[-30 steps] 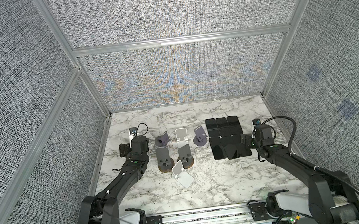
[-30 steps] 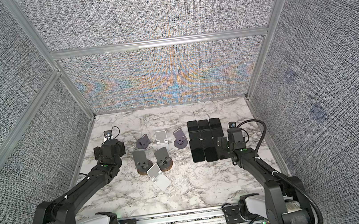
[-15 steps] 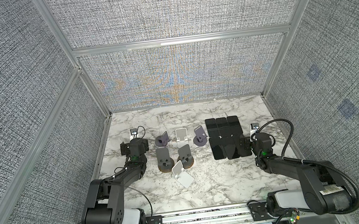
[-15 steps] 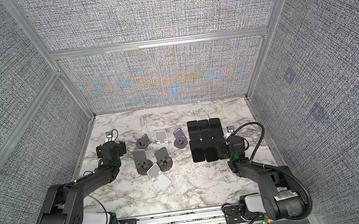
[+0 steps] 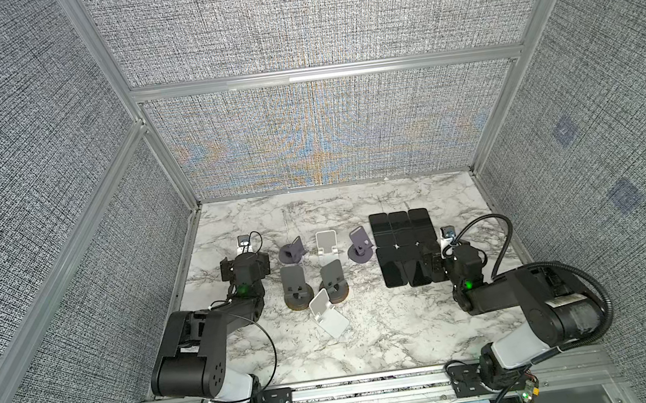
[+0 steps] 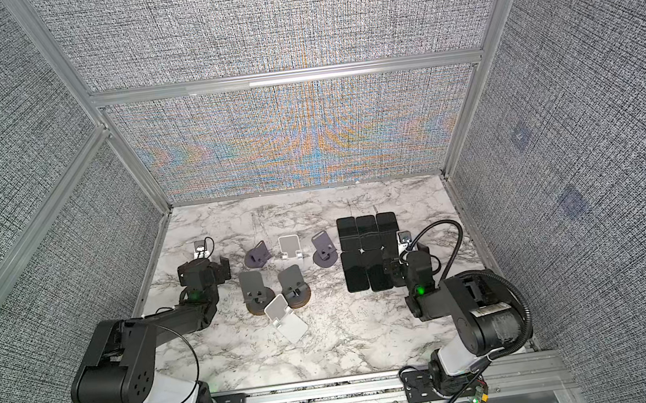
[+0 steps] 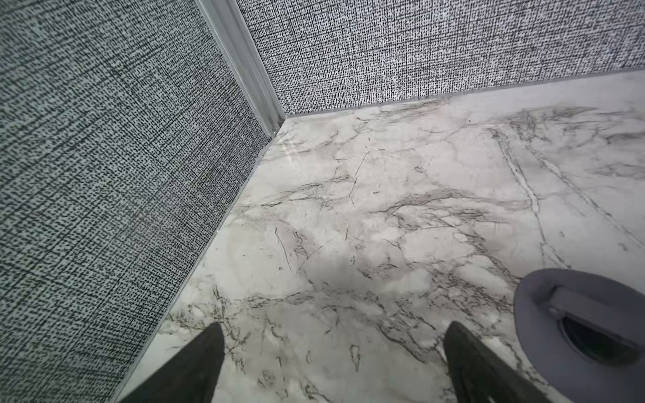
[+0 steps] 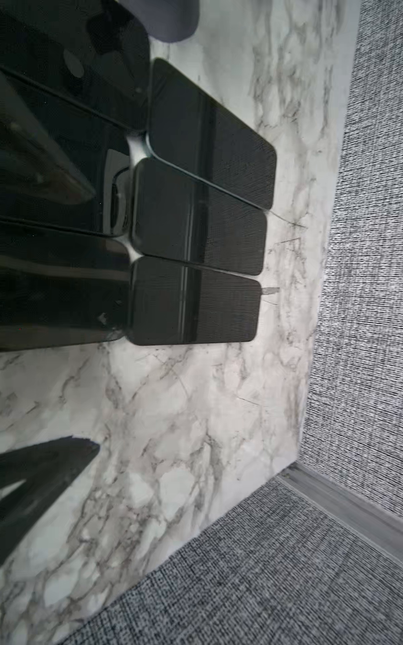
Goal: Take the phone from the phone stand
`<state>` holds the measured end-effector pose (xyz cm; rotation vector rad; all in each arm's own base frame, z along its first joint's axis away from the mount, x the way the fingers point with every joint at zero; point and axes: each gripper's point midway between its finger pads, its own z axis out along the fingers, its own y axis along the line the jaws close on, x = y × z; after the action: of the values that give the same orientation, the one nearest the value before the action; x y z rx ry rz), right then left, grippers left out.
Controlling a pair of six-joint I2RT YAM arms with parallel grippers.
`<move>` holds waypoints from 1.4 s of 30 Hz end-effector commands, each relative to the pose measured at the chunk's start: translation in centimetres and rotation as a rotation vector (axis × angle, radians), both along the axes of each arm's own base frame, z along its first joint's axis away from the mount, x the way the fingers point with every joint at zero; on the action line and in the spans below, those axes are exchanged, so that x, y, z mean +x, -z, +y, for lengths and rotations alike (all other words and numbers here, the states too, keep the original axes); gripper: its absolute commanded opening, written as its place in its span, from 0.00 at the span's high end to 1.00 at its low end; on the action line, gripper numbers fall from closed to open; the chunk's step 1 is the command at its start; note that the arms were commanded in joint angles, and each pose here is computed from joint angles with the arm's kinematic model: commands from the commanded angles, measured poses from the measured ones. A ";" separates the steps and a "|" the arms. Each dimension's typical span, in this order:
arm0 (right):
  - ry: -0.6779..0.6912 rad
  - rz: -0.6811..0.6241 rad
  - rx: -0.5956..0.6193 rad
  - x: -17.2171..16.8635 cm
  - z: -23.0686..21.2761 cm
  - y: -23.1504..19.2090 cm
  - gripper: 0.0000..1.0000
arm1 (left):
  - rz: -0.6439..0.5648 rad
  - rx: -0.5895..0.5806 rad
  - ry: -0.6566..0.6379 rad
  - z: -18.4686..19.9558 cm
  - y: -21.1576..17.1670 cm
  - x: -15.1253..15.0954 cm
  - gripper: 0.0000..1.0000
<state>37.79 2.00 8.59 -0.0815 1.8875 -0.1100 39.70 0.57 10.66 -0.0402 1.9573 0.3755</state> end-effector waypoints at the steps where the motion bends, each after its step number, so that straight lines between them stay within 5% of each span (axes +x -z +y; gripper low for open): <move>1: 0.020 -0.029 -0.004 0.5 -0.3 -0.9 0.01 | -0.041 -0.017 0.023 -0.2 -0.8 0.3 0.01; 8: 0.083 0.001 0.005 1.2 -1.3 -0.7 0.01 | -0.104 -0.072 0.028 0.4 -1.1 -0.5 0.01; 12: 0.100 0.005 0.011 1.2 -1.7 -0.7 0.01 | -0.088 -0.203 0.013 2.4 0.6 -0.6 0.01; 42: 0.156 0.015 0.025 1.4 -2.7 -0.6 0.01 | -0.133 -0.180 0.042 2.1 0.5 -0.9 0.01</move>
<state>39.05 -0.54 9.05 0.0651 1.9136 -0.1892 38.58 2.67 9.45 -0.1415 1.8836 0.1672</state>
